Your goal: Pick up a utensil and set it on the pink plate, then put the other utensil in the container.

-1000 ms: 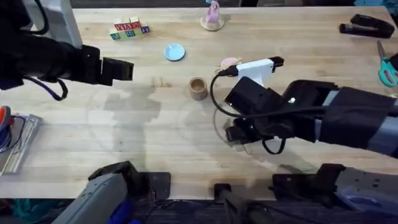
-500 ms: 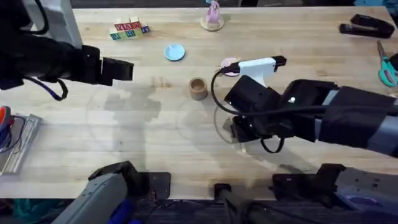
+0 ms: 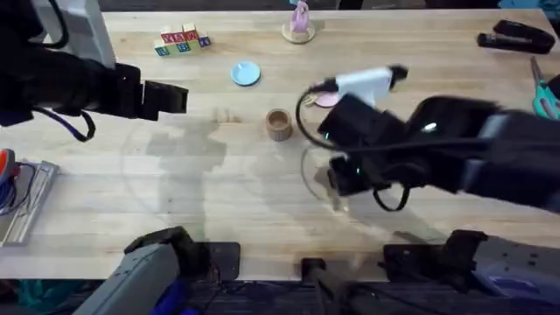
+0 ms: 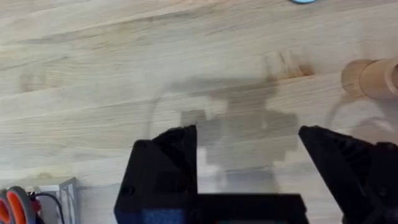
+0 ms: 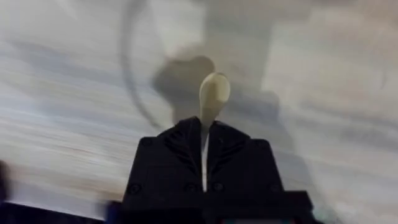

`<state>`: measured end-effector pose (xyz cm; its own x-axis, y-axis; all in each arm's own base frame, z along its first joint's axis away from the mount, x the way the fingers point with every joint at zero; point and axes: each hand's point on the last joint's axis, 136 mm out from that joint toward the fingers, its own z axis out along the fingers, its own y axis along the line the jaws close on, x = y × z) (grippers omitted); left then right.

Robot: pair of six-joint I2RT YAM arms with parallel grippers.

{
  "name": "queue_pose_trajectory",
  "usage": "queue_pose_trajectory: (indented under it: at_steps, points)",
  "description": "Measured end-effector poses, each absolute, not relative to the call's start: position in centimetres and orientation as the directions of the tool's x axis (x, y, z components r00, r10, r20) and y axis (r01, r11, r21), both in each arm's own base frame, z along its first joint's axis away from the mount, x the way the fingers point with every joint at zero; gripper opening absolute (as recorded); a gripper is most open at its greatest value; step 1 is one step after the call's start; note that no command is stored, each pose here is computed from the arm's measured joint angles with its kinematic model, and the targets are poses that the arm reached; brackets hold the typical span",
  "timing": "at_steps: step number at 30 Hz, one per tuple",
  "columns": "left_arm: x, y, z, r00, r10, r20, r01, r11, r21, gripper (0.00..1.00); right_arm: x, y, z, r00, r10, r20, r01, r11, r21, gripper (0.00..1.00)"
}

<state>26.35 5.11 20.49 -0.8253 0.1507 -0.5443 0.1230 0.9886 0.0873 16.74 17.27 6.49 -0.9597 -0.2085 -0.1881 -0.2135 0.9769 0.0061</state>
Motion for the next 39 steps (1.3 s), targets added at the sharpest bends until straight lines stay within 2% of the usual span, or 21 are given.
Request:
queue_pose_trajectory:
  at_steps: [8, 17, 24, 30, 39]
  points:
    - [26.4, 5.1, 20.5, -0.825, 0.151, -0.544, 0.123, 0.989, 0.087, 0.993, 23.3, 19.3, 15.1, -0.832, -0.166, -0.53, -0.237, 0.969, 0.069, 0.032]
    - [26.3, 5.1, 20.5, -0.826, 0.151, -0.544, 0.123, 0.989, 0.087, 0.993, 29.3, 19.8, 19.5, -0.626, -0.243, -0.741, -0.337, 0.941, -0.025, 0.032]
    - [26.3, 5.1, 20.5, -0.826, 0.151, -0.544, 0.123, 0.989, 0.087, 0.993, 32.7, 20.0, 22.5, -0.499, -0.245, -0.831, -0.419, 0.908, -0.015, 0.032]
    - [26.3, 5.1, 20.5, -0.826, 0.151, -0.544, 0.123, 0.989, 0.087, 0.993, 35.5, 20.9, 23.6, -0.415, -0.222, -0.882, -0.586, 0.807, 0.072, 0.032]
    - [26.3, 5.1, 20.5, -0.826, 0.151, -0.544, 0.123, 0.989, 0.087, 0.993, 35.8, 24.5, 23.9, -0.299, -0.241, -0.923, -0.757, 0.649, 0.076, 0.033]
